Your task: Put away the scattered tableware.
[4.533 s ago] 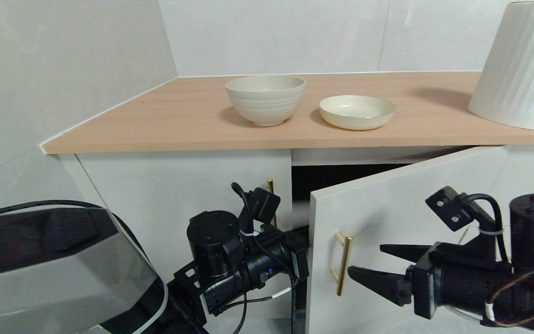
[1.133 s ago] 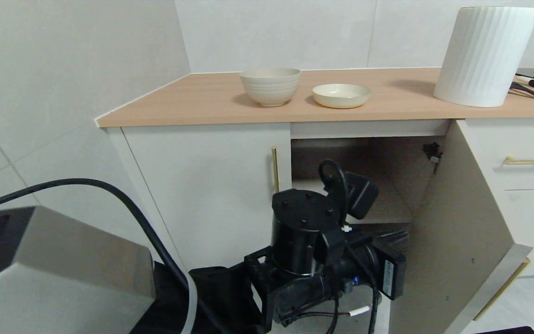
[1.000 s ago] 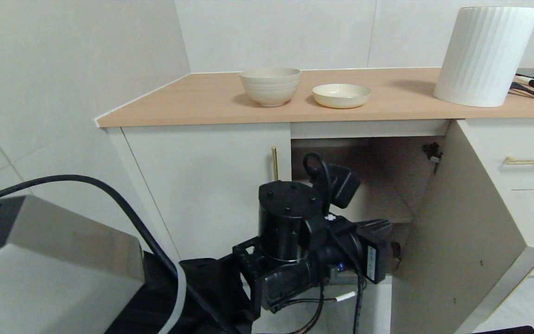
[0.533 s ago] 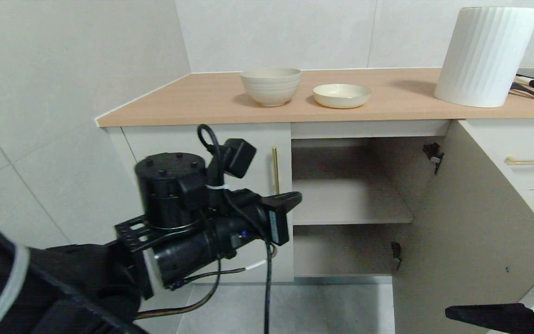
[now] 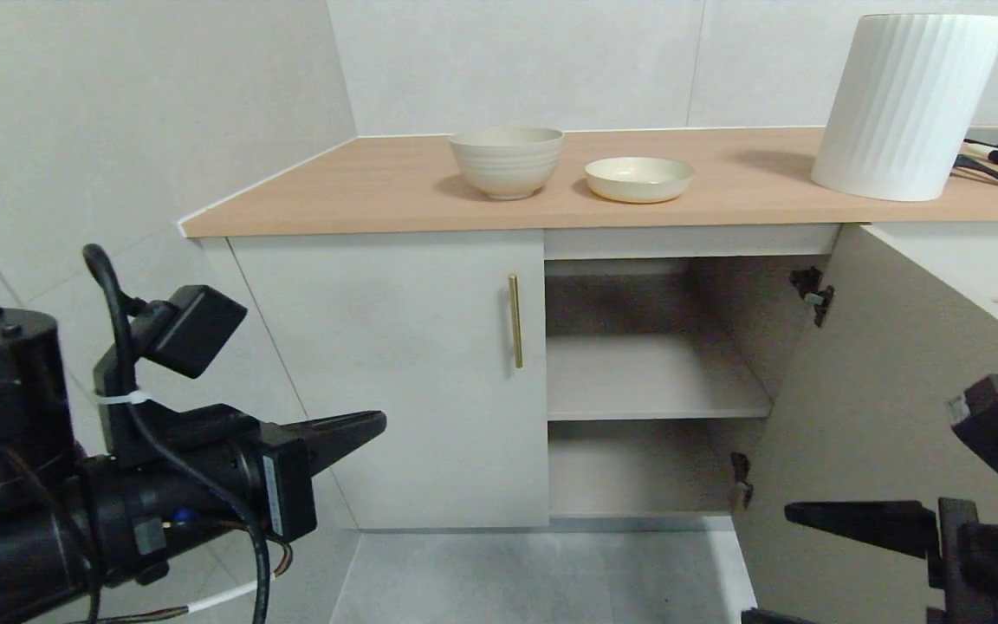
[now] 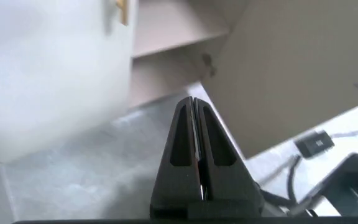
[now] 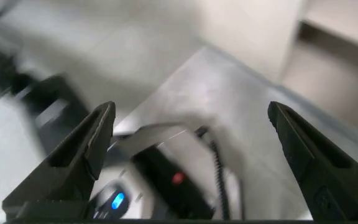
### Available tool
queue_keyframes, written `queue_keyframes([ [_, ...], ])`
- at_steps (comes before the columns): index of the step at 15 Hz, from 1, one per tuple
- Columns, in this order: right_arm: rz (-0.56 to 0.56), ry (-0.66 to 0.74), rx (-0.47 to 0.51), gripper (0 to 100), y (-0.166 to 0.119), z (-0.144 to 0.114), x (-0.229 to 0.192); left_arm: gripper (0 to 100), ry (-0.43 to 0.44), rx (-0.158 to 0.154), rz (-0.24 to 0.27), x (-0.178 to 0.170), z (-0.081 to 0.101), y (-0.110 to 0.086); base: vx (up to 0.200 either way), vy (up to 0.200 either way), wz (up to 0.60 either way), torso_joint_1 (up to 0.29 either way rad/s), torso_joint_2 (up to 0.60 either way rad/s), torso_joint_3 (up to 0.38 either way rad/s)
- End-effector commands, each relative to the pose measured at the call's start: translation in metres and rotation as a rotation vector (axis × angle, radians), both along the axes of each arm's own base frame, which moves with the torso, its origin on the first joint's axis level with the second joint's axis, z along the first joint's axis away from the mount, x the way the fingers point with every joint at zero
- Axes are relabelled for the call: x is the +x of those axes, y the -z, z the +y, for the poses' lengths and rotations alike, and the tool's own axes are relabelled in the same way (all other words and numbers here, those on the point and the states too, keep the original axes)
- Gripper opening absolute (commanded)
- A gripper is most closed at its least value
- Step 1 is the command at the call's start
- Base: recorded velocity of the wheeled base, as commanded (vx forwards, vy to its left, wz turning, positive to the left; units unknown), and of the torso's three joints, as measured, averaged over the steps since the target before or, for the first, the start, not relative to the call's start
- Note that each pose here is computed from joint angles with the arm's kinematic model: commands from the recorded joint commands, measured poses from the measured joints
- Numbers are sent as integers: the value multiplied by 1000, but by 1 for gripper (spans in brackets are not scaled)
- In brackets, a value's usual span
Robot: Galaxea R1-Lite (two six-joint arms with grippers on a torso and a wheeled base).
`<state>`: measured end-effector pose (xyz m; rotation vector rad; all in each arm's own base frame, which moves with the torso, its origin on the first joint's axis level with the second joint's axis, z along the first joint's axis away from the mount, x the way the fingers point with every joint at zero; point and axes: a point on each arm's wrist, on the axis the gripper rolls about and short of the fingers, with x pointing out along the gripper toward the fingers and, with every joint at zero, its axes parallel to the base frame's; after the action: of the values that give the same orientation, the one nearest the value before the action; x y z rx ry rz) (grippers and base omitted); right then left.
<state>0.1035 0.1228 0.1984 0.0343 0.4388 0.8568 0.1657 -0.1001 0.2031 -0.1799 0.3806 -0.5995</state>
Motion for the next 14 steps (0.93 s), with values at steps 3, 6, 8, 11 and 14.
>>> queue_keyframes([
  [3, 21, 159, -40, 100, -9, 32, 65, 0, -82, -23, -48, 0, 20, -10, 0, 0, 0, 0, 0, 0],
  [6, -2, 246, -19, 100, -23, 46, 113, 100, -109, -32, -67, 4, 24, -16, 0, 0, 0, 0, 0, 0],
  [8, 3, 251, -24, 100, -33, 46, 115, 100, -142, -44, -73, 7, 30, -18, 0, 0, 0, 0, 0, 0],
  [11, 28, 310, 23, 100, -45, 37, 115, 100, -155, -59, -99, 10, 34, -23, 0, 0, 0, 0, 0, 0],
  [14, 2, 429, 2, 100, -55, 26, 110, 100, -155, -61, -103, 7, 35, -22, 0, 0, 0, 0, 0, 0],
])
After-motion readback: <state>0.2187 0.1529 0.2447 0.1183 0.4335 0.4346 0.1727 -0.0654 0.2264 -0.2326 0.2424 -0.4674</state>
